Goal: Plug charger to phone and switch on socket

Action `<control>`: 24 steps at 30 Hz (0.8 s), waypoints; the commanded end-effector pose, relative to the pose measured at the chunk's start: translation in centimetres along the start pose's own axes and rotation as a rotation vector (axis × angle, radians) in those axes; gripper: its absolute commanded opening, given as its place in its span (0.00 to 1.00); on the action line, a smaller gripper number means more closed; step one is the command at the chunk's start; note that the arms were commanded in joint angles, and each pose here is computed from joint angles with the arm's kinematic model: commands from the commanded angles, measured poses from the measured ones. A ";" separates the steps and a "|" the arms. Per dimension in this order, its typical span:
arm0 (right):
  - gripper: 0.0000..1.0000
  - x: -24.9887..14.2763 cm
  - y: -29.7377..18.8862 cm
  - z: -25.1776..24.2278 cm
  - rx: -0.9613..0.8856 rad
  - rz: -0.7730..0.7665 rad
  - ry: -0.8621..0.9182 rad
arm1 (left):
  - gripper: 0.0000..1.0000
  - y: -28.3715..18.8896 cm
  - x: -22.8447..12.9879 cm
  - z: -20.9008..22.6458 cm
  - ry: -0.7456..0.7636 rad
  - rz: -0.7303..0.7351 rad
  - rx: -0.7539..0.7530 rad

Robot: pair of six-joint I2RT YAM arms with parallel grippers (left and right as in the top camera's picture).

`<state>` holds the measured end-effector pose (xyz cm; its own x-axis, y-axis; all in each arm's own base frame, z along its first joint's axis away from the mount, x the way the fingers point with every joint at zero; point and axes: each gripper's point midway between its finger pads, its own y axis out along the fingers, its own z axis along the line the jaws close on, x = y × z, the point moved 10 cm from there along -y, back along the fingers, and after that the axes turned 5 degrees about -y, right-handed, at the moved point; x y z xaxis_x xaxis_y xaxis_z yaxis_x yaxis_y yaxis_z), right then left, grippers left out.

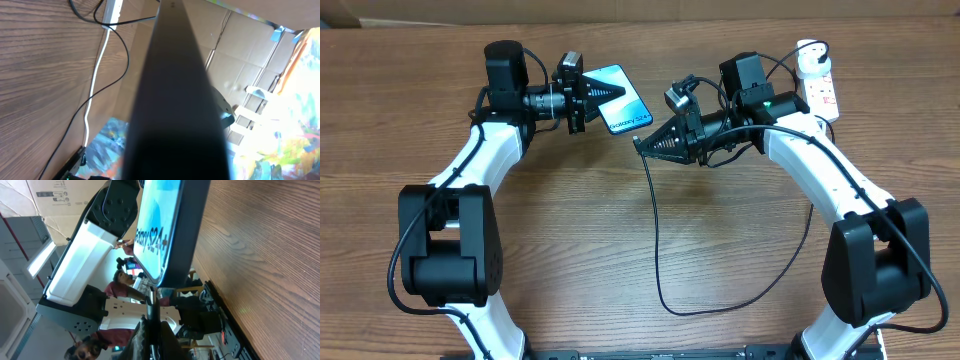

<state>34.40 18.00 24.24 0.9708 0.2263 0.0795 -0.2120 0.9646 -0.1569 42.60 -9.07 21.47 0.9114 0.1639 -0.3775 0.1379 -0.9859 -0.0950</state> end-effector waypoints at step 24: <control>0.04 0.1 -0.7 0.8 0.020 -0.016 -0.016 | 0.04 0.6 -0.8 -0.7 0.044 0.048 -0.001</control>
<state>34.66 17.89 24.39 0.9723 0.2200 0.0789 -0.2067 0.9670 -0.1487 42.42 -9.81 21.44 0.9129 0.1476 -0.3807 0.1199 -0.9882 -0.0955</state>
